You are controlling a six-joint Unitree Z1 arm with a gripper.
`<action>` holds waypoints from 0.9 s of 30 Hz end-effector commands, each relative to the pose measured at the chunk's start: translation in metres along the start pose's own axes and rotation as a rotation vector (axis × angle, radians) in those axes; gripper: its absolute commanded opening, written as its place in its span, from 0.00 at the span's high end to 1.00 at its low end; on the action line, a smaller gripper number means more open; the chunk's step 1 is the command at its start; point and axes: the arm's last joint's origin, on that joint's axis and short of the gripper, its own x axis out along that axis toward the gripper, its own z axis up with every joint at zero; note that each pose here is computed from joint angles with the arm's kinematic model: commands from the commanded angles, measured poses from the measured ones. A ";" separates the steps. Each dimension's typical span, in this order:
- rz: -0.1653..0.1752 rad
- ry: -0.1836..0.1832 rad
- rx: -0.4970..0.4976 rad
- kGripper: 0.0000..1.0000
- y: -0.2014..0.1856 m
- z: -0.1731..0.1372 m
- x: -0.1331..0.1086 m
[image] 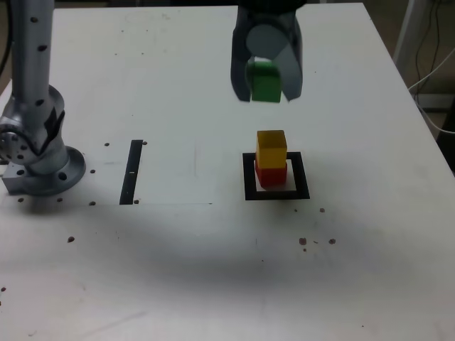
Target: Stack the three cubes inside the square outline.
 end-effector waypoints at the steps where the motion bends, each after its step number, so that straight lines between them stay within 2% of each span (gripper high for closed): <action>1: -0.003 -0.011 -0.004 0.70 -0.006 -0.002 -0.001; 9: -0.013 -0.004 -0.032 0.70 -0.026 0.000 0.007; 27: -0.032 0.017 -0.040 0.70 -0.033 0.019 0.032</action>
